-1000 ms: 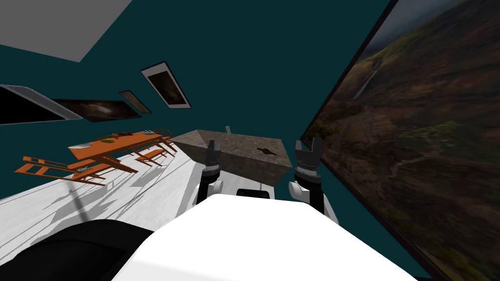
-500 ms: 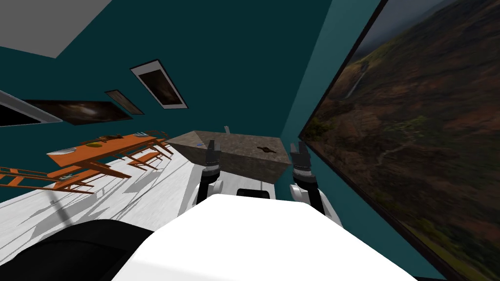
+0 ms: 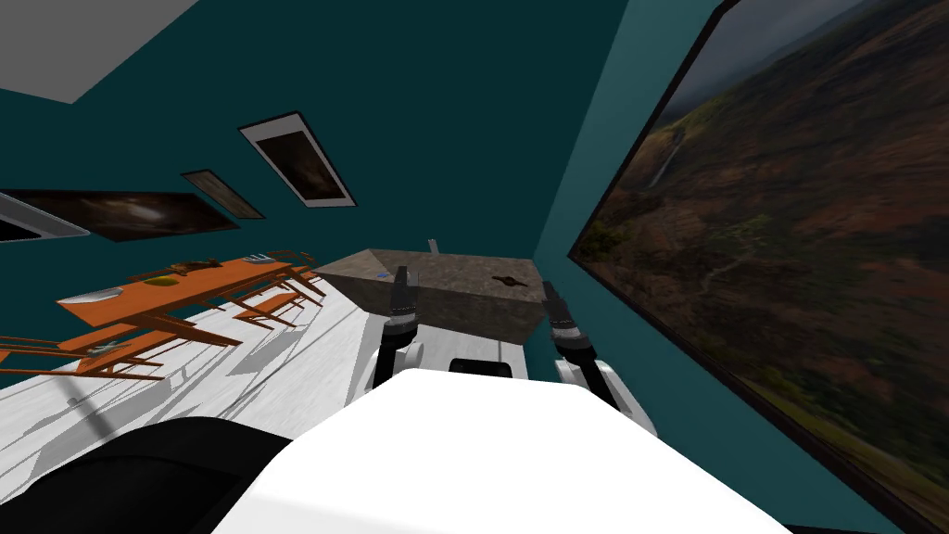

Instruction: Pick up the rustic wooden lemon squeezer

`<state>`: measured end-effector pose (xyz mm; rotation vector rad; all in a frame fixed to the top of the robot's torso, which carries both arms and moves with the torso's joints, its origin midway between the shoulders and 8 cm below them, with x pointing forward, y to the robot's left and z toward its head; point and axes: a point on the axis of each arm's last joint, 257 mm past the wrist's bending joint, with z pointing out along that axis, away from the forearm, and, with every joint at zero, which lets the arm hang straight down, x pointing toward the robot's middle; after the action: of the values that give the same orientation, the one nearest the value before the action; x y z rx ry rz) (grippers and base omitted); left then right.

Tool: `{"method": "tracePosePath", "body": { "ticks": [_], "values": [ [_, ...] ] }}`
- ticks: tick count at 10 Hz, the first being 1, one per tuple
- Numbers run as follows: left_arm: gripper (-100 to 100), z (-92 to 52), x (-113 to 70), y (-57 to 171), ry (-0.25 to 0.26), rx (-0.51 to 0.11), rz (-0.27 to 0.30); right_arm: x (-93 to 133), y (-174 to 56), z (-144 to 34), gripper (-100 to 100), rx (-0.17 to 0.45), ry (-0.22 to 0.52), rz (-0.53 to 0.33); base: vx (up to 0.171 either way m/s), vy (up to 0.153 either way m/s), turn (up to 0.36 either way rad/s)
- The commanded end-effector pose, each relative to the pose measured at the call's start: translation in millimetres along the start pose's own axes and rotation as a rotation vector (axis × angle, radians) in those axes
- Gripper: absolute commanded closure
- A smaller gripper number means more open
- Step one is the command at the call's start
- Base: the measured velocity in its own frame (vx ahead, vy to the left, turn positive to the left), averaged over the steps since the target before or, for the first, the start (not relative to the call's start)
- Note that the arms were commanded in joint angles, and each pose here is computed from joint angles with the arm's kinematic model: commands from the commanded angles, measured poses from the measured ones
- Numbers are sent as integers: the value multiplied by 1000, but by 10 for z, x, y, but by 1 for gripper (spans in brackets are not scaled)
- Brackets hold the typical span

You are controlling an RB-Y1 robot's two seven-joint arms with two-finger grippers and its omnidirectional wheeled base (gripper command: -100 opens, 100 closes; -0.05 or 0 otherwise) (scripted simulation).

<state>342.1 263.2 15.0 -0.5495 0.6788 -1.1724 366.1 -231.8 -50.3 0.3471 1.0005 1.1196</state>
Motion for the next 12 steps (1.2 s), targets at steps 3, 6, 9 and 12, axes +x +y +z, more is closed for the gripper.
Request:
{"method": "tracePosePath", "body": {
  "ticks": [3, 6, 9, 12],
  "values": [
    [0, 0, 0, 0, 0, 0, 0, 258, -397, -180, -100, 84, 139, -96, -30, 102, -28],
    [0, 0, 0, 0, 0, 0, 0, 453, -823, -468, -100, 167, 278, -200, -13, 119, -7],
    [0, 0, 0, 0, 0, 0, 0, 568, -1243, -819, -100, 245, 424, -318, -14, 105, 17],
    [0, 0, 0, 0, 0, 0, 0, 581, -1519, -1073, -100, 296, 510, -386, 7, 102, 17]
  ]
}}
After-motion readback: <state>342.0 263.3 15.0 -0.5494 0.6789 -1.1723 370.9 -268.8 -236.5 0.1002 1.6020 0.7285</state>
